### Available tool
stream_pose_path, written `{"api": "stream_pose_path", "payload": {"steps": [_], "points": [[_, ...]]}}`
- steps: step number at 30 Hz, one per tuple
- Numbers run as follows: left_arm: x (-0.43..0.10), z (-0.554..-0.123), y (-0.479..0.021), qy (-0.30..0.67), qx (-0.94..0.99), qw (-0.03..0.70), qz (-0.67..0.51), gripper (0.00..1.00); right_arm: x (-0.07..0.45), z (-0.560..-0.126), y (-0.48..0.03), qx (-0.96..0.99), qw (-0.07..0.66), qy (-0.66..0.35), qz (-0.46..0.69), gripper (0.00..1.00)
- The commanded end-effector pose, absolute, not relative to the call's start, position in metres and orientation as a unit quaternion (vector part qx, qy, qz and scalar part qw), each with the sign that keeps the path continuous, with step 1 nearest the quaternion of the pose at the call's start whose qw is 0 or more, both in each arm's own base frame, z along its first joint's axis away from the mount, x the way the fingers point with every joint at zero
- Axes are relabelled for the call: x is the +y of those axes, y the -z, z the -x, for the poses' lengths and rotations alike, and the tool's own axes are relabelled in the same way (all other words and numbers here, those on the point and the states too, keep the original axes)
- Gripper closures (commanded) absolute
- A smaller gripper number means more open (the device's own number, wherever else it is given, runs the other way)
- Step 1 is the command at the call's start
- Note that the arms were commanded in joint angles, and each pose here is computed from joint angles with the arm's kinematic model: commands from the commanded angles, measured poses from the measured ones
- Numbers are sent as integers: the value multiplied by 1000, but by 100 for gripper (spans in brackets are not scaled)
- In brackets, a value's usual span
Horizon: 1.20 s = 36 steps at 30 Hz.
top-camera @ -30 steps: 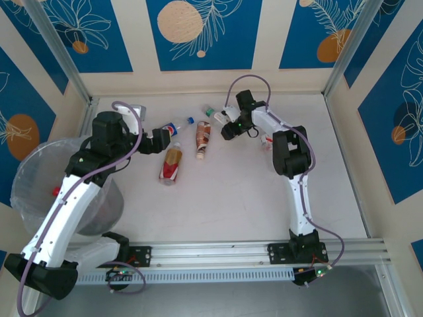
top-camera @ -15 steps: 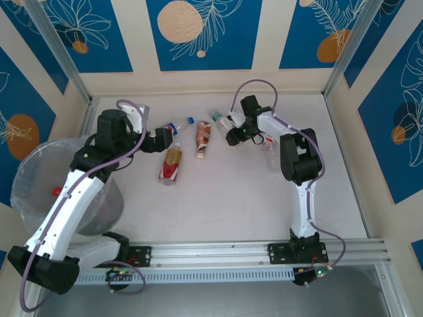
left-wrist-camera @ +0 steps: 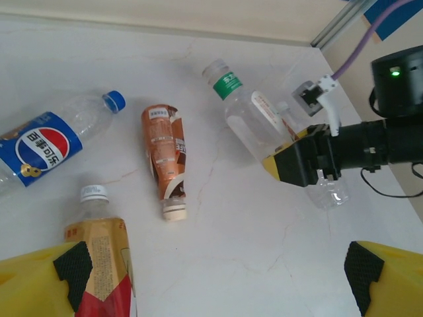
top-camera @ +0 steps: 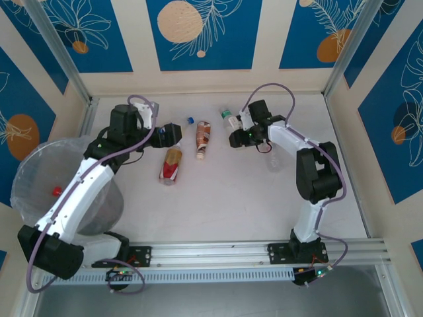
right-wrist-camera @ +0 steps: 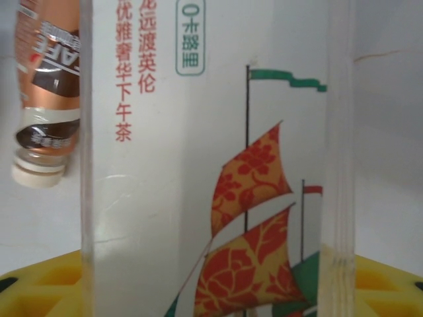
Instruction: Put the plastic bottles in the bin
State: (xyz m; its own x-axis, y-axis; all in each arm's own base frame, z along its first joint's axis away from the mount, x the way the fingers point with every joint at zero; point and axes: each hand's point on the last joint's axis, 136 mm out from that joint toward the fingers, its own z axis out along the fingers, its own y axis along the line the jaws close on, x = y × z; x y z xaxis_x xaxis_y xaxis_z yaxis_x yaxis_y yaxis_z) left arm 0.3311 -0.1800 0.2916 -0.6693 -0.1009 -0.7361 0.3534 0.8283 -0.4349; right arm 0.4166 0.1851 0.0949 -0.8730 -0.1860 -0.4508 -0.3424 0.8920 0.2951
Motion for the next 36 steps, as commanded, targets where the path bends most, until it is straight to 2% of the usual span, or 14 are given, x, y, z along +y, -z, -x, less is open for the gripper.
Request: {"api": "stream_pose_path", "payload": {"steps": [1, 13, 36], "points": [[-193, -335, -297, 308, 860, 401, -65, 1, 200, -410, -121, 938, 232, -233, 106, 54], [-204, -346, -282, 321, 868, 377, -41, 1, 228, -374, -148, 922, 260, -269, 105, 54], [-220, -365, -259, 314, 883, 348, -10, 1, 300, -339, -178, 863, 335, -346, 151, 55]]}}
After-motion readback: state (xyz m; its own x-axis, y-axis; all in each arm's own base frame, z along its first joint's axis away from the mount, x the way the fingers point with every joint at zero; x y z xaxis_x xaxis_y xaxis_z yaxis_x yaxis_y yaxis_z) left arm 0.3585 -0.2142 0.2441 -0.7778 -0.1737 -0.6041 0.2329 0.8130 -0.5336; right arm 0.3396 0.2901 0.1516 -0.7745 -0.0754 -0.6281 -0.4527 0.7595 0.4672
